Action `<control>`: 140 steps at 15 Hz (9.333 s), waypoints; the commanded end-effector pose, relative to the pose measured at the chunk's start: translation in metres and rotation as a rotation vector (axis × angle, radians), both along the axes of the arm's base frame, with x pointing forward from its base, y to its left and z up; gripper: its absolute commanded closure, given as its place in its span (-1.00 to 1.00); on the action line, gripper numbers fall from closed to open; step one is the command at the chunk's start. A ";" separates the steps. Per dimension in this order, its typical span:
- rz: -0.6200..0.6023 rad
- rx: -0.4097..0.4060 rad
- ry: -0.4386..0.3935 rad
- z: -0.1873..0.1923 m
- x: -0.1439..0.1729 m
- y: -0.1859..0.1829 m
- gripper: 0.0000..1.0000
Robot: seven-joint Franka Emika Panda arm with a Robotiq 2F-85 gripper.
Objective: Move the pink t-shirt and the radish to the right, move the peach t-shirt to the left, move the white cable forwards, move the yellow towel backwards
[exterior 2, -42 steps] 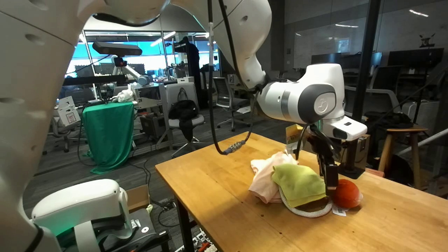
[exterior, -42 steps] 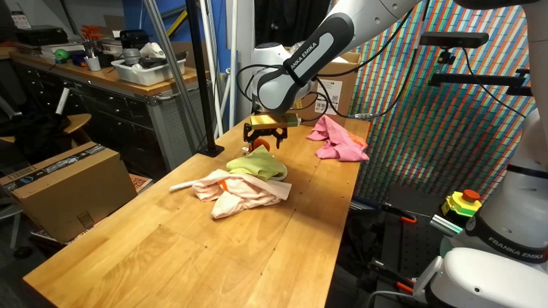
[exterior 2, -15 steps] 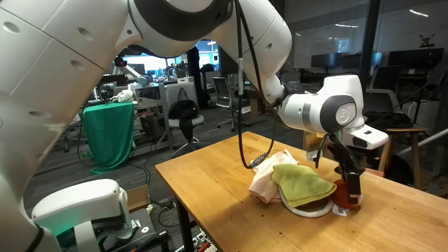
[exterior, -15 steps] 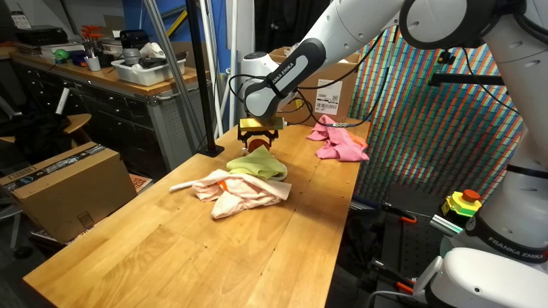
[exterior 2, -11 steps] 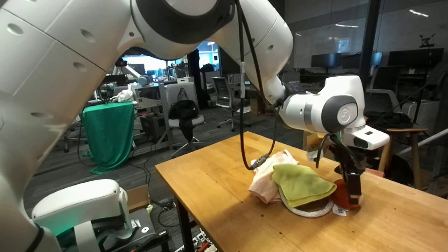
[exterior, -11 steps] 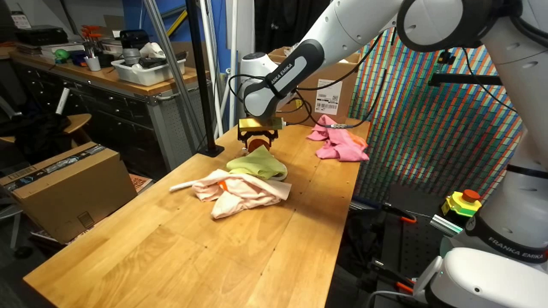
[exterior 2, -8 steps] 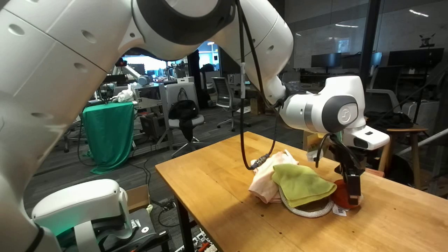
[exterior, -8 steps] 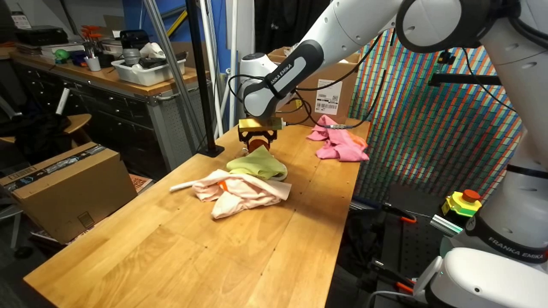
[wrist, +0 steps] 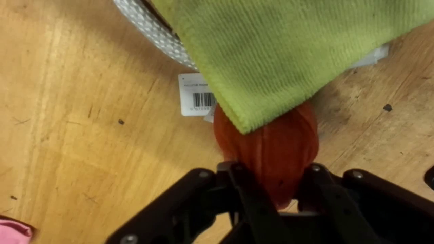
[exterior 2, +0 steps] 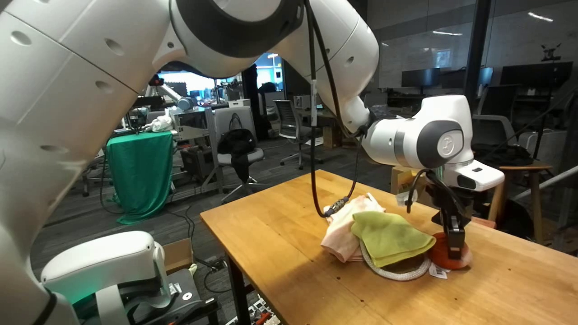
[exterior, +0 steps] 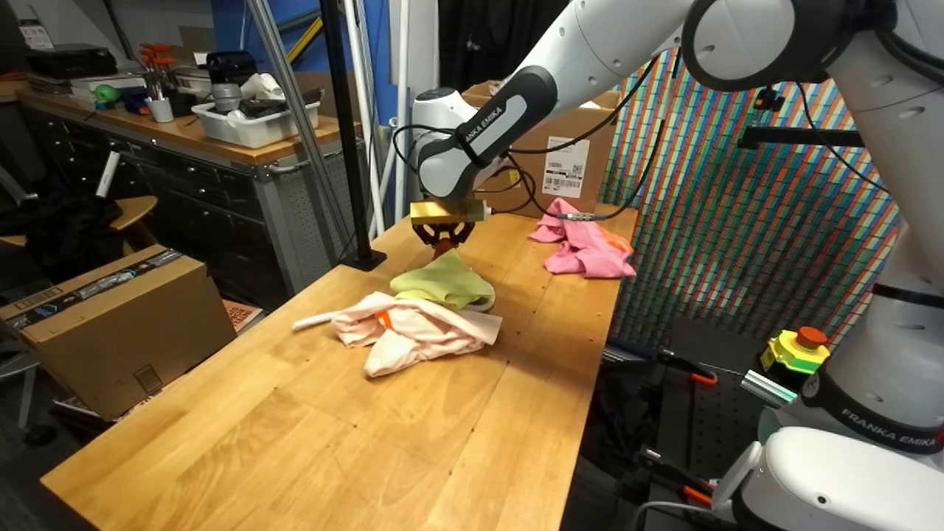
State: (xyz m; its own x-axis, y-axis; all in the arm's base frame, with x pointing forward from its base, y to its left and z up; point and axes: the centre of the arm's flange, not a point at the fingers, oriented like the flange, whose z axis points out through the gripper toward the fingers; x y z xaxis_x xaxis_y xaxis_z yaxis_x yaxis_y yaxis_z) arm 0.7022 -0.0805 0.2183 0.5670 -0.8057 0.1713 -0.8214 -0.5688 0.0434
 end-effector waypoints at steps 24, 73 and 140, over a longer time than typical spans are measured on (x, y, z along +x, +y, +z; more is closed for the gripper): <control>-0.327 -0.044 -0.311 0.161 -0.004 -0.070 0.78; -0.267 -0.035 -0.128 0.102 -0.047 -0.030 -1.00; 1.183 0.003 0.130 0.046 -0.100 0.236 0.93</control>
State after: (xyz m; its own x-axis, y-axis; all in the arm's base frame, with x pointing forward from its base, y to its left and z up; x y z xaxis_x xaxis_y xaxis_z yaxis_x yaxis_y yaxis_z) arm 0.6158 0.1535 0.2403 0.9649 0.2579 0.0500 0.2526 -0.9631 0.0930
